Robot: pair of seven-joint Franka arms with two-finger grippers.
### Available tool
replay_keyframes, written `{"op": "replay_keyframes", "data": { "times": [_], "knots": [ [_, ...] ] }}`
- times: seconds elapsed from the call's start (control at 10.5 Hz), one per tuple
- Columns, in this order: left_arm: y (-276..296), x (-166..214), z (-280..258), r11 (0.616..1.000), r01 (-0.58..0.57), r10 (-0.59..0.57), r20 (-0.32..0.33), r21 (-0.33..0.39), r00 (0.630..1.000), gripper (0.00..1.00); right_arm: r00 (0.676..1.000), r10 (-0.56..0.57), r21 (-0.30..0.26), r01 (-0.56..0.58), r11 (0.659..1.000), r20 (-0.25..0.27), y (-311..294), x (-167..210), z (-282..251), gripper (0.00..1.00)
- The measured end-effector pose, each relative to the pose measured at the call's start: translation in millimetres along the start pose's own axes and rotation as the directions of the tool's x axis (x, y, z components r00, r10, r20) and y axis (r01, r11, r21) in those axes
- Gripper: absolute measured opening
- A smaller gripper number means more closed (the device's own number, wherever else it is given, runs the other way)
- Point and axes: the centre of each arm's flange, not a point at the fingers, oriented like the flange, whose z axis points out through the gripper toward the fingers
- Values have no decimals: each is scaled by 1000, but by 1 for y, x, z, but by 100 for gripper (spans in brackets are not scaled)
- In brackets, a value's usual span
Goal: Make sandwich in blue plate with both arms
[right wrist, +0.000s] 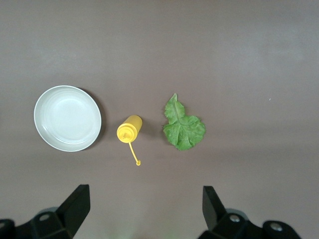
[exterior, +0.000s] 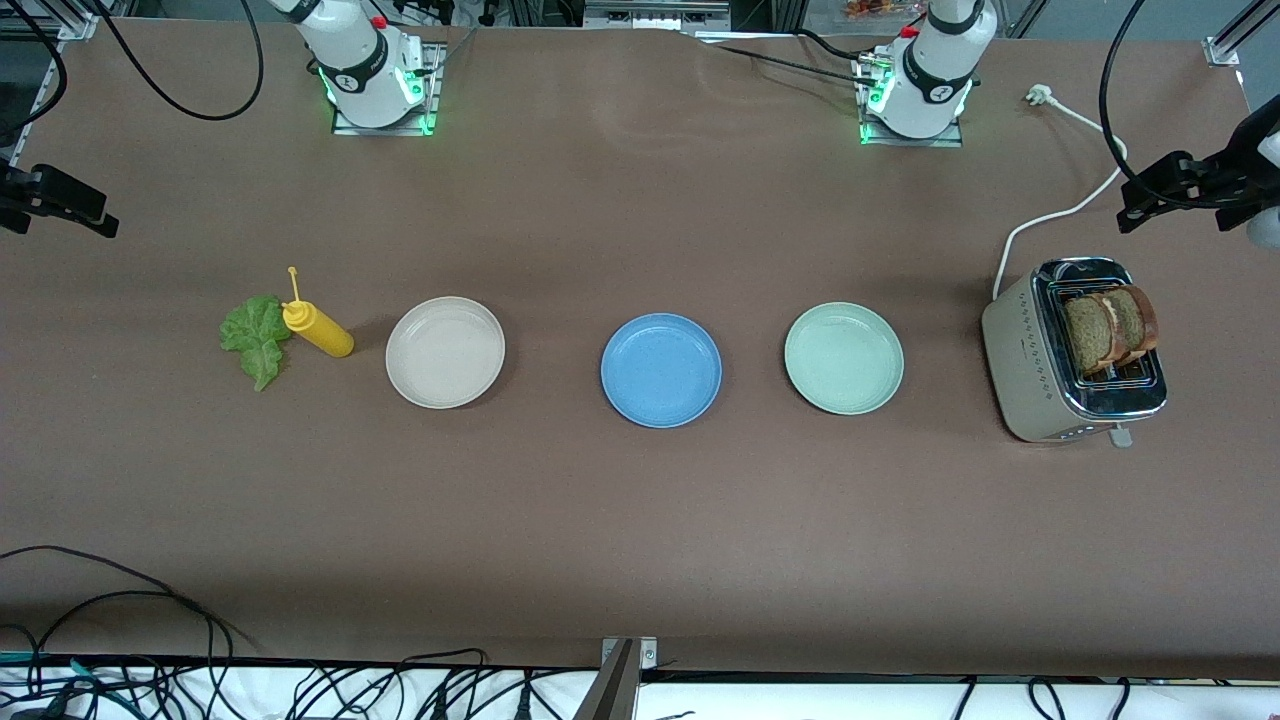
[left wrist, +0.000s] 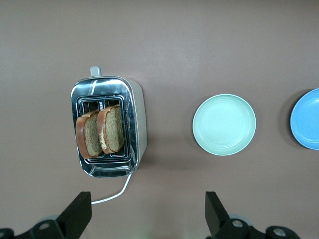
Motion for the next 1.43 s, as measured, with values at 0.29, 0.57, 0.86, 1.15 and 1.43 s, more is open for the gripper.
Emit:
{"op": "replay_keyframes", "data": {
  "times": [0.29, 0.57, 0.86, 1.15, 1.43],
  "knots": [
    [1, 0, 0, 1000, -2, 2, 0, 0, 1000, 100, 1000, 1, 0, -1, 1000, 0, 1, 0, 0, 100],
    [-1, 0, 0, 1000, 1, -1, 0, 0, 1000, 100, 1000, 15, 1, -15, 1000, 0, 8, -1, 0, 100],
    [-1, 0, 0, 1000, 2, -2, 0, 0, 1000, 100, 1000, 15, 1, -15, 1000, 0, 8, -1, 0, 100],
    [-1, 0, 0, 1000, 2, -2, 0, 0, 1000, 100, 1000, 15, 1, -15, 1000, 0, 8, -1, 0, 100],
    [-1, 0, 0, 1000, 3, -3, 0, 0, 1000, 100, 1000, 15, 1, -15, 1000, 0, 8, -1, 0, 100]
  ]
}}
